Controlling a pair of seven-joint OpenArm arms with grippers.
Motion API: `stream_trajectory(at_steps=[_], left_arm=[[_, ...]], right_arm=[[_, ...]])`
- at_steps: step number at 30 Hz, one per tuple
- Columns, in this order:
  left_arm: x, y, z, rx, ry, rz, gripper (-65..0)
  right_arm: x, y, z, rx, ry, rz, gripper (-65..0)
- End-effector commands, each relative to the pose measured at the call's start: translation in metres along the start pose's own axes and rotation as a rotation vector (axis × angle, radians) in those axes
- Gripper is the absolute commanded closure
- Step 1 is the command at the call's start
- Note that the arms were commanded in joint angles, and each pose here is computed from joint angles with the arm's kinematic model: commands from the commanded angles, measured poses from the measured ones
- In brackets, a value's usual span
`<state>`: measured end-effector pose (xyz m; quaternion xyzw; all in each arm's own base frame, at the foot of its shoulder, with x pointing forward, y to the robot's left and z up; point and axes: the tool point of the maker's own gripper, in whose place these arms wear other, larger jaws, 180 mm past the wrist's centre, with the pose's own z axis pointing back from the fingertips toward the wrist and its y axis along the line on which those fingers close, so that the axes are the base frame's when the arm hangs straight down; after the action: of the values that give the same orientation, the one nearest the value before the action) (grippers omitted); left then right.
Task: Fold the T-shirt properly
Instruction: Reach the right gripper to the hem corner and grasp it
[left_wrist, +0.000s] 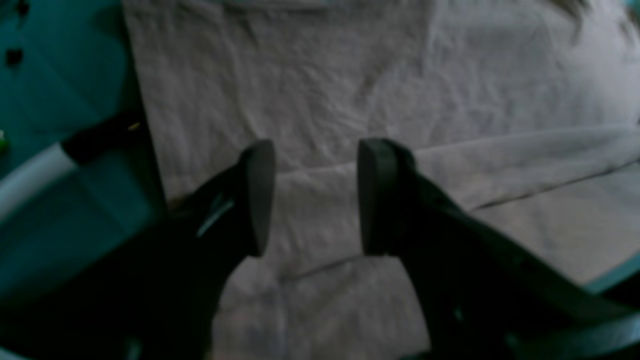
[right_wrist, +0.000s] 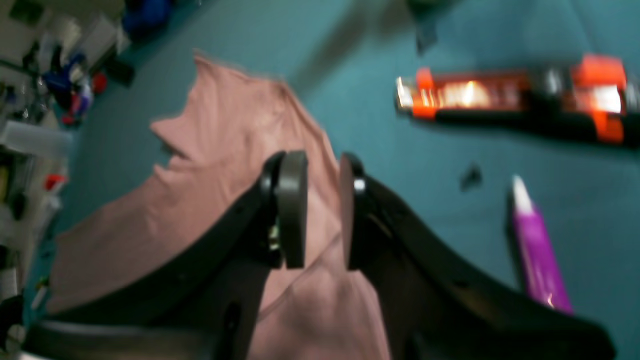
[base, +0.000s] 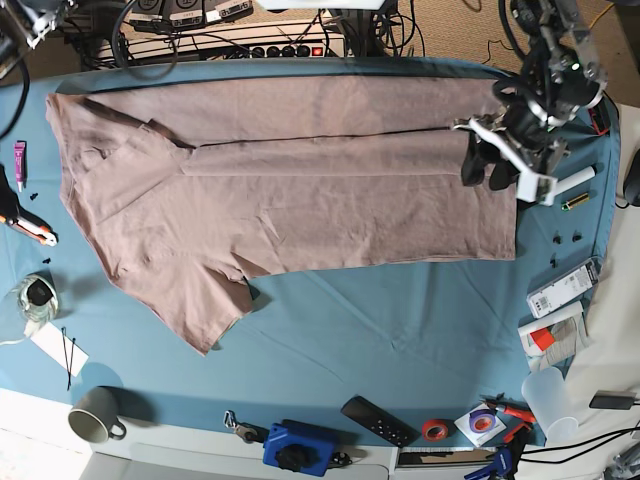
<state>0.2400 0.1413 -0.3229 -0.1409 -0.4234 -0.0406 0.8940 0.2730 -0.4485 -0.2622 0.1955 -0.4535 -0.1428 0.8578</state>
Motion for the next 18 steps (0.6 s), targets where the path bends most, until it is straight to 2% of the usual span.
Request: stream_trajectory(at_steps=[1,5,13,15,18], left_arm=[[0.011,-0.001,-0.001,0.008,-0.034,-0.012,-27.7],[0.010,0.002,-0.006,0.059,-0.018,-0.036,-27.7],[0.010,0.001,-0.007,0.057,-0.020,-0.043,-27.7],[0.009,0.001,-0.007,0.056,-0.018,-0.042,-27.7],[0.007,0.001,-0.007,0.057,-0.004,-0.041,-27.7]], right_arm=[[0.032,0.008,0.003,0.002,-0.063,0.059,-12.5],[0.051,0.018,-0.030,-0.044,-0.056,0.170,-12.5],[0.075,0.051,-0.095,-0.118,-0.010,0.460,-12.5],[0.075,0.052,-0.111,-0.154,-0.010,0.476,-12.5],[0.056,0.052,-0.137,-0.150,0.053,0.468,-12.5]])
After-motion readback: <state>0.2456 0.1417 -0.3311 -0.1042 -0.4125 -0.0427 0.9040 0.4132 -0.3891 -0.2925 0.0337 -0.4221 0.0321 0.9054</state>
